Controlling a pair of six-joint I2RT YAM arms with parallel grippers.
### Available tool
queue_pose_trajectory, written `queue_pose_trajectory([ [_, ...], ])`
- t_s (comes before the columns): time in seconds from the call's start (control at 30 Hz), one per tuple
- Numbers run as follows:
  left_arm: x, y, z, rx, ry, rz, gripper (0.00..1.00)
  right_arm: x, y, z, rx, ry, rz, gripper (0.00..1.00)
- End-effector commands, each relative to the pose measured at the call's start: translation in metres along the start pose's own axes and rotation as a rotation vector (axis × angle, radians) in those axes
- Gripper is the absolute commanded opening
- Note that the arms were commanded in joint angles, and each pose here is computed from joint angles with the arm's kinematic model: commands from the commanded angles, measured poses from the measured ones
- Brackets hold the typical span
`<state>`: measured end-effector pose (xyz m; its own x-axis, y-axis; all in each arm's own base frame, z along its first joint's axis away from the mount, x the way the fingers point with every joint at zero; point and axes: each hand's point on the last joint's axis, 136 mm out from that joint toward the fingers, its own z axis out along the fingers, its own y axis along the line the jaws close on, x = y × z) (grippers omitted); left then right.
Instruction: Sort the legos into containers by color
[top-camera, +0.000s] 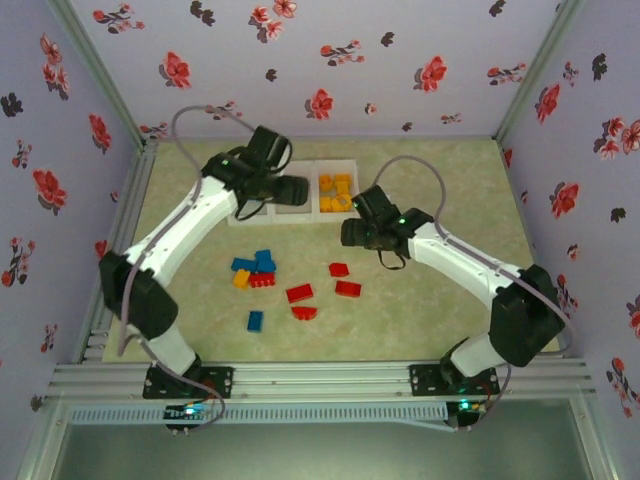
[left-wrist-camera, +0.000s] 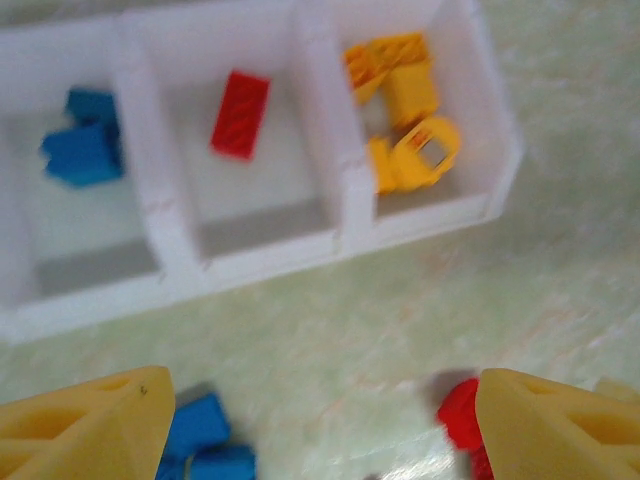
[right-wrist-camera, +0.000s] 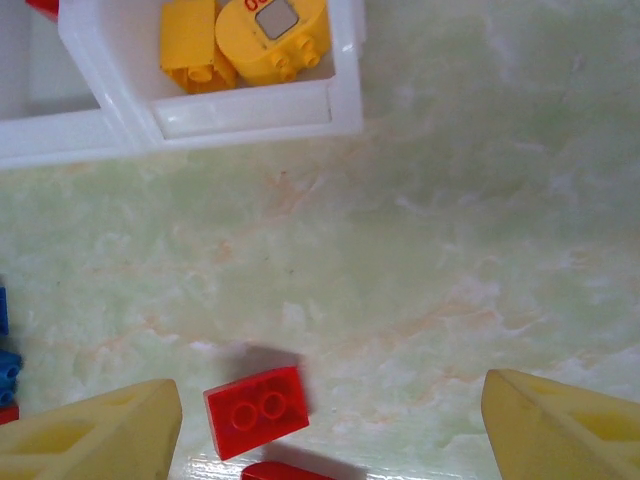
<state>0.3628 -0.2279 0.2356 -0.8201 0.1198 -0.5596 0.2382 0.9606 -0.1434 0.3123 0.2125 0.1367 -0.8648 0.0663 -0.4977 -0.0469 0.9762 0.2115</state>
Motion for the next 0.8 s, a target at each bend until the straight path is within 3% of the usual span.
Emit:
queue_pose_trajectory([
  [0.0,0.026,0.037,-0.005,-0.090,0.019,-0.075,0.80,-0.018,0.020,-0.001,-0.054,-0.031,0.011,0.79],
  [0.3,0.072,0.073,-0.018,-0.137,0.052,-0.166,0.80,0.000,0.047,0.032,-0.074,0.053,-0.114,0.76],
  [0.57,0.069,0.089,-0.028,-0.152,0.024,-0.201,0.80,0.049,0.045,0.054,-0.022,0.204,-0.196,0.76],
  [0.77,0.073,0.086,-0.025,-0.131,0.051,-0.192,0.79,0.074,0.055,0.059,-0.123,0.282,-0.204,0.75],
])
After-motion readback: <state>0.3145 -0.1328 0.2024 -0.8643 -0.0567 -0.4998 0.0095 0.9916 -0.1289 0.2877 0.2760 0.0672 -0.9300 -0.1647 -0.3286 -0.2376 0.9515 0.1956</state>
